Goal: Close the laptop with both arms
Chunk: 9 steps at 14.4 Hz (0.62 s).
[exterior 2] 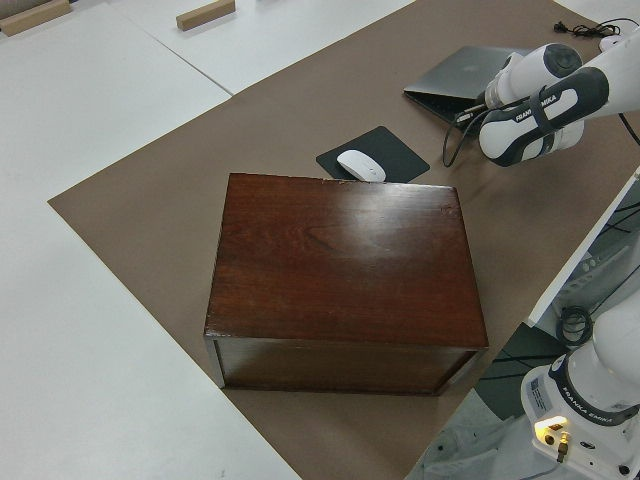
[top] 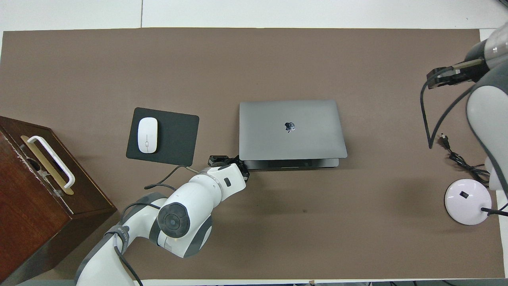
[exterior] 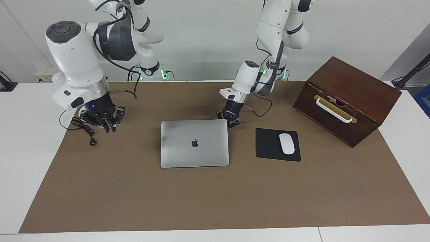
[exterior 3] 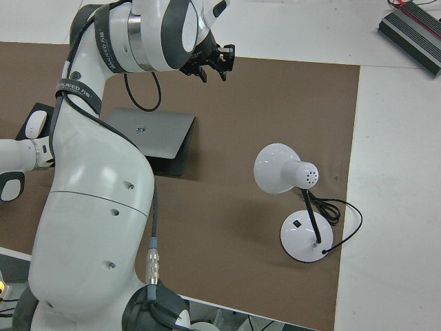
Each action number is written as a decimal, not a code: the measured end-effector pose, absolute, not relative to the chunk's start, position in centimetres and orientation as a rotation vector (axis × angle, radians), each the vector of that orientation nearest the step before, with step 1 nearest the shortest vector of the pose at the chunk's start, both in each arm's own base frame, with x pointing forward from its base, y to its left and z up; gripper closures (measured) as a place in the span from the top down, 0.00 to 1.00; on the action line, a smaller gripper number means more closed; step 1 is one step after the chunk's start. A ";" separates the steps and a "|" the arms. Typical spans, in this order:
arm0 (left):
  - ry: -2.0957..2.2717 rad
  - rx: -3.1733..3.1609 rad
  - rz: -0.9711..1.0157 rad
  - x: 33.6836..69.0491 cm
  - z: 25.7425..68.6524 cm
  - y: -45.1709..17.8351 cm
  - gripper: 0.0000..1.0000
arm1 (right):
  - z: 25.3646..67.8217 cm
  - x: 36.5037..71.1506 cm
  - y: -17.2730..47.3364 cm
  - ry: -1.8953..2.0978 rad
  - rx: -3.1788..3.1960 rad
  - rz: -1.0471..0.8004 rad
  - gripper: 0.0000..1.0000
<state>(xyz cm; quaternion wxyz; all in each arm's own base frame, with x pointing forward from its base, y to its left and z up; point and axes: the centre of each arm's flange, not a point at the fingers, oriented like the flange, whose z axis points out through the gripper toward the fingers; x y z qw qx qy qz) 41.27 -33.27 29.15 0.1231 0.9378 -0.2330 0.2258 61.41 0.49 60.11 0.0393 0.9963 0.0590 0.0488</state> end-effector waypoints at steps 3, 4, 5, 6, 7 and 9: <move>-0.684 2.777 0.554 41.1 31.4 -32.5 0.01 | 62.7 58.9 -2.6 0.108 3.067 0.107 0.90; -0.687 2.792 0.510 41.0 32.3 -32.1 0.01 | 63.5 58.1 -3.5 0.079 3.077 0.095 0.99; -0.687 2.808 0.468 40.8 33.4 -31.6 0.01 | 64.1 57.5 -4.1 0.059 3.089 0.091 1.00; -0.684 2.824 0.422 40.7 34.6 -31.0 0.01 | 64.7 56.9 -4.5 0.029 3.100 0.090 1.00; -0.678 2.840 0.377 40.5 35.8 -30.3 0.01 | 65.1 56.5 -4.5 -0.036 3.123 0.089 1.00; -0.656 2.863 0.310 40.3 38.4 -29.0 0.01 | 65.3 56.3 -4.2 -0.186 3.179 0.088 1.00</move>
